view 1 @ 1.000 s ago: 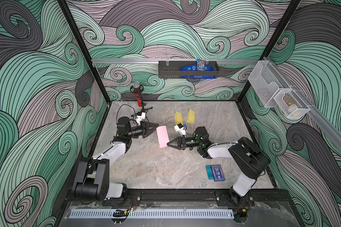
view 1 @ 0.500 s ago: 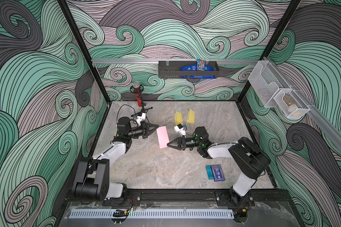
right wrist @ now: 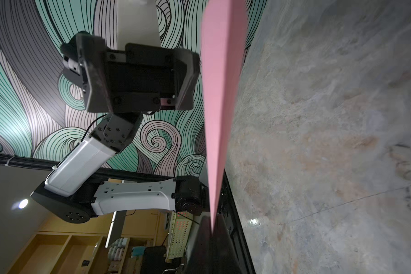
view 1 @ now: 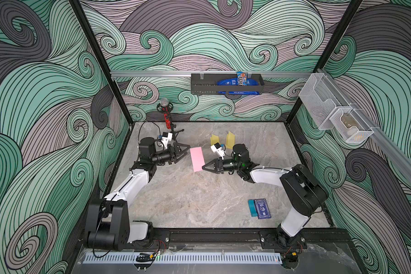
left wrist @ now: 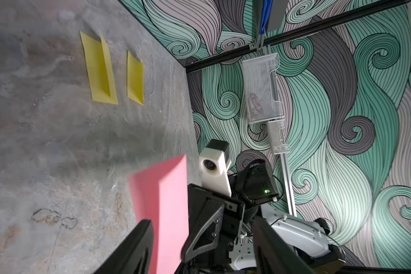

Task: Fold the square paper along the opposite sides
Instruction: Place the paper at the center of the board.

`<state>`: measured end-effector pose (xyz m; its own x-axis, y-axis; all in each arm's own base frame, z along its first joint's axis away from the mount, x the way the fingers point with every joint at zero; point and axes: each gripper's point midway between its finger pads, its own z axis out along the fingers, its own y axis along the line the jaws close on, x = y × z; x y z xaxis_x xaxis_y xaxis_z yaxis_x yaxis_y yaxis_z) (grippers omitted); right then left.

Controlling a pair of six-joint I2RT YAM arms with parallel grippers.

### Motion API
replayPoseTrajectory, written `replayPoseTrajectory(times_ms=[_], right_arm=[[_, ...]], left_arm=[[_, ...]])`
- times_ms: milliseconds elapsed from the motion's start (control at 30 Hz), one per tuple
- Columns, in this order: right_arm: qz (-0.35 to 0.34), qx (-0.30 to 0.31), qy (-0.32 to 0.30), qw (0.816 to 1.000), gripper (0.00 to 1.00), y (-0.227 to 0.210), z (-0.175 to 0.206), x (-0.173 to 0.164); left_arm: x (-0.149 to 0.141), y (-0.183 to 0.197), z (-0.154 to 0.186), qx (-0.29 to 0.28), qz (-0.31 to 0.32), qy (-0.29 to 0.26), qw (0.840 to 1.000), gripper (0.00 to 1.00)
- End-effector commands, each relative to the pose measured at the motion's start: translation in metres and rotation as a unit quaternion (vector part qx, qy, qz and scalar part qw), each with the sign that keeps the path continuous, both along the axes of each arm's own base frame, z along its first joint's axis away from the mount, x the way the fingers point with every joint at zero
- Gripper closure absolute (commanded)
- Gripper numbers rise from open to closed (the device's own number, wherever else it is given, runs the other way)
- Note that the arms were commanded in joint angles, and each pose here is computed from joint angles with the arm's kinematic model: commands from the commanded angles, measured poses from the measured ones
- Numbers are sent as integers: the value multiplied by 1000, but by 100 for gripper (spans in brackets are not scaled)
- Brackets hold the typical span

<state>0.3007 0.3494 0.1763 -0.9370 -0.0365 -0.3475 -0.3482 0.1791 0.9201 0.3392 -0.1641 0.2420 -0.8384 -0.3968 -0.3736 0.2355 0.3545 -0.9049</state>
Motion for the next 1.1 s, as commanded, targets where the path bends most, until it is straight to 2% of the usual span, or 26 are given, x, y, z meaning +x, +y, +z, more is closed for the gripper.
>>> replayPoseTrajectory(times_ms=[0,133,400,700,1067], right_arm=[[-33,-69,-27,997,100,-5,-31,37],[-58,-100,-26,993,100,6,-57,80],[-90,-168,-29,981,100,27,-91,150],[-95,-199,-7,975,97,35,-126,173],[-103,-213,11,972,91,36,-141,182]], left_arm=[[-4,21,-22,103,46,-6,994,31],[-11,40,-44,165,87,-2,982,30],[-30,48,-79,195,95,13,976,30],[-34,44,-91,191,80,25,978,31],[-33,43,-91,191,78,25,978,31]])
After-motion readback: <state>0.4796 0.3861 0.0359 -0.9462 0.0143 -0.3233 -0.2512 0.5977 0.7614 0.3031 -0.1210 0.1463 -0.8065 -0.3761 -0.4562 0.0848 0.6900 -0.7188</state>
